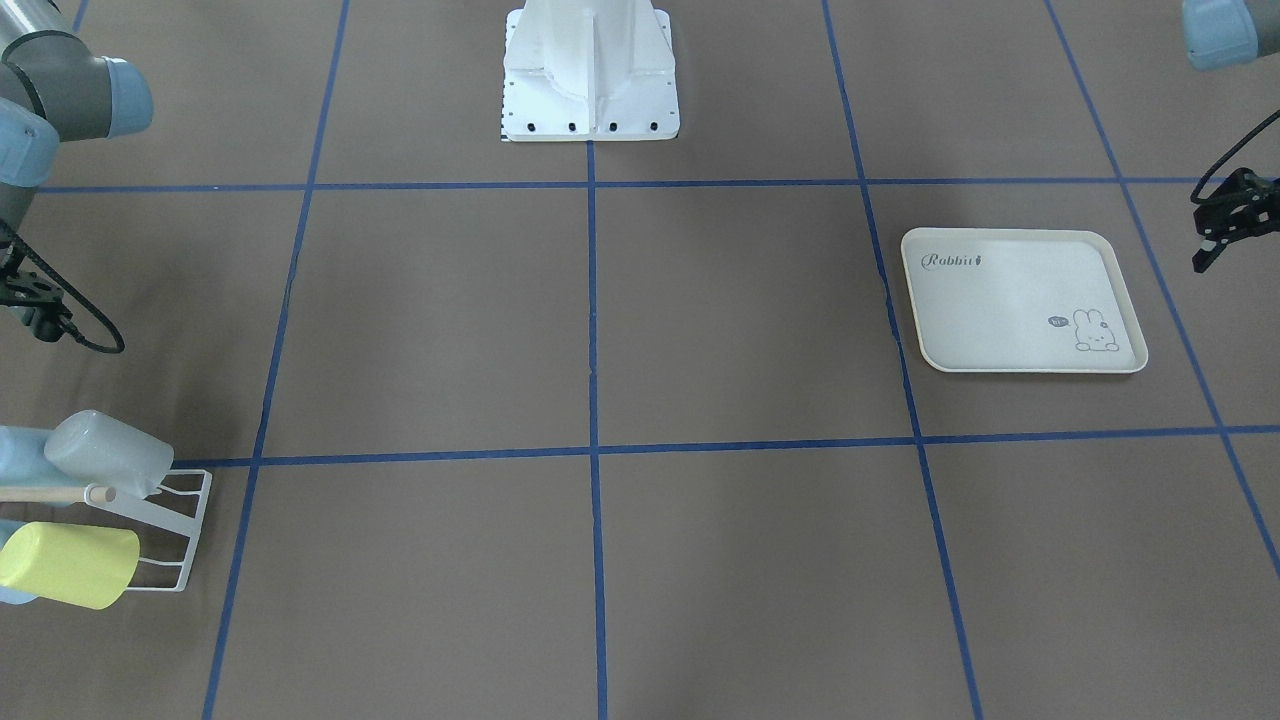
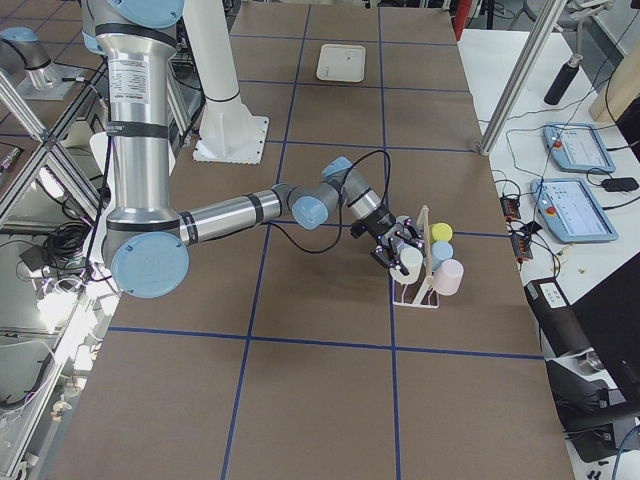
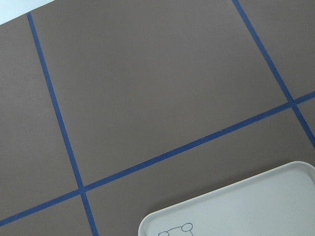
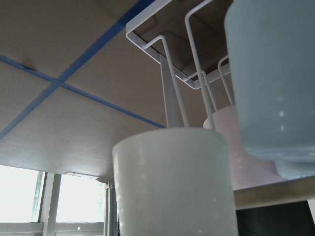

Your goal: Transfer IKEA cup to right arm and place on rack

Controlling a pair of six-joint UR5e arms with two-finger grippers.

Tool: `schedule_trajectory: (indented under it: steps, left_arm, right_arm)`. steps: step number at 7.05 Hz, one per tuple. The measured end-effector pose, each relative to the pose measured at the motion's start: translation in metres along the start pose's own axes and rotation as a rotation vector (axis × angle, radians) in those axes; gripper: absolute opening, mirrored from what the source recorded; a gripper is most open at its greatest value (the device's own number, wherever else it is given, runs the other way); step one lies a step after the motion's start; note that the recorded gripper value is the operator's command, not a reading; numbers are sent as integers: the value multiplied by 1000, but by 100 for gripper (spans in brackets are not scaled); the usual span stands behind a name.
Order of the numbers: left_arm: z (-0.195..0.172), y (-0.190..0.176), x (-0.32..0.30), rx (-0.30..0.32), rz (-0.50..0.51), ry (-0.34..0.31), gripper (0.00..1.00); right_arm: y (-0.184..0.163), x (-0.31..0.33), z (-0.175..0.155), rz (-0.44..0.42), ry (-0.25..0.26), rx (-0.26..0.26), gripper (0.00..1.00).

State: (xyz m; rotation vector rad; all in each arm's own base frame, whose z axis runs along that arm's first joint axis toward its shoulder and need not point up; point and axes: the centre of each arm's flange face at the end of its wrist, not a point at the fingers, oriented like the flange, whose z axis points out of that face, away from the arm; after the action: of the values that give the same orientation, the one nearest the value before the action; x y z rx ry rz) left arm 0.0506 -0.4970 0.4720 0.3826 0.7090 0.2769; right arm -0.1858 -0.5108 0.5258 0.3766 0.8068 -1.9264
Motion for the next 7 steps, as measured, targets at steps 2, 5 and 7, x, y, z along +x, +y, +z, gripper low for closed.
schedule_trajectory:
  steps: [2,5,7]
  left_arm:
    - [0,0,0,-1,0,0,100]
    - [1,0,0,0,-2,0,100]
    - [1,0,0,0,-3,0,100]
  right_arm:
    - [-6,-1,2,-12,-3,-8,53]
    - [-12,2,2,-23,0,-9,90]
    - [-13,4,0,-29,5,-7,99]
